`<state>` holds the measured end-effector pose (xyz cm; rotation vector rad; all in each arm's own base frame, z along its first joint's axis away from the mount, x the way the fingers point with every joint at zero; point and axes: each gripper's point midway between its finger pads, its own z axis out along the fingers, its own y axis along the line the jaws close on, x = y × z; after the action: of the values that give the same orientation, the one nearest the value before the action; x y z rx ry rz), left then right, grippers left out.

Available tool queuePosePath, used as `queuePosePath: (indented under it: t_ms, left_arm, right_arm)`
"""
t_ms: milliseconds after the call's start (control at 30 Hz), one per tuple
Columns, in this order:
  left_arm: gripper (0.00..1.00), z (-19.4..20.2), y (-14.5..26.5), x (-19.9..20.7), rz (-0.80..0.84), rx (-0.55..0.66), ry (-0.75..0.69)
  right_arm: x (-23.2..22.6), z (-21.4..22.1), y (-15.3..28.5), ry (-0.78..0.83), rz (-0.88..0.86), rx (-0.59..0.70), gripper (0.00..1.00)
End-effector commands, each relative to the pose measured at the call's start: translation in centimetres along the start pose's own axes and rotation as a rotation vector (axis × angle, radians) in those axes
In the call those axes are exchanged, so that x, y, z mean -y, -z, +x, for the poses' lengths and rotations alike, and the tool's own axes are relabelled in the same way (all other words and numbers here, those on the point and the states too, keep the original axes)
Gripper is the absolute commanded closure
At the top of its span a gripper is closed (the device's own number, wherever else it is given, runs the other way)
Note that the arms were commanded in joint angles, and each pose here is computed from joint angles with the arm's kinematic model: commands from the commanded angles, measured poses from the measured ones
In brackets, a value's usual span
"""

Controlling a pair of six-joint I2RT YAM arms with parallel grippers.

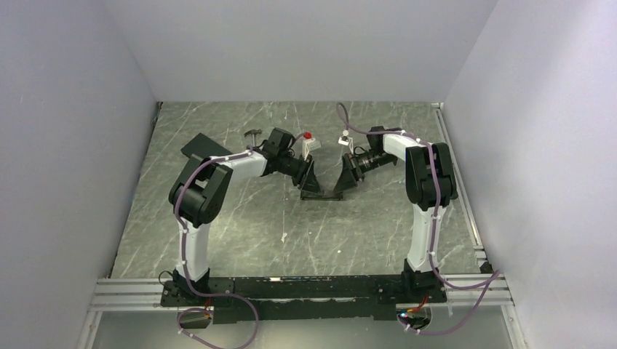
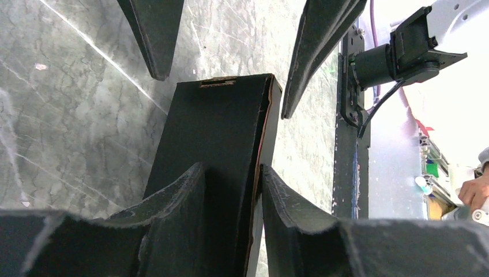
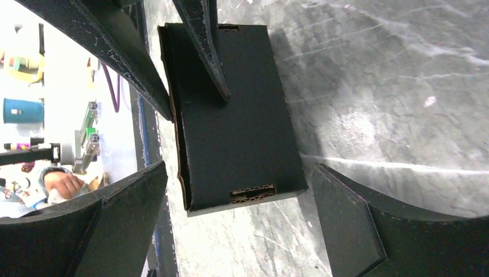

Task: Fold the paper box
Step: Close the paper box at the center of the board.

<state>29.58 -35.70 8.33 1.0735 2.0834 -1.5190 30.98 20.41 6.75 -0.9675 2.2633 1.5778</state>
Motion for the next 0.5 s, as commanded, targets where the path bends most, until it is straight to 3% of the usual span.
queuePosePath:
  t_ms: [0,467]
  left_arm:
    - [0.58,4.0,-0.5,-2.7,-0.076,-0.091,0.155]
    - [0.42,-1.8,2.0,-7.8,-0.230,0.026,0.207]
  right_arm:
    - [0.6,-2.0,1.4,-0.017,0.013,0.080,0.00]
    - [0.6,-4.5,5.5,0.113,0.165,0.118,0.00]
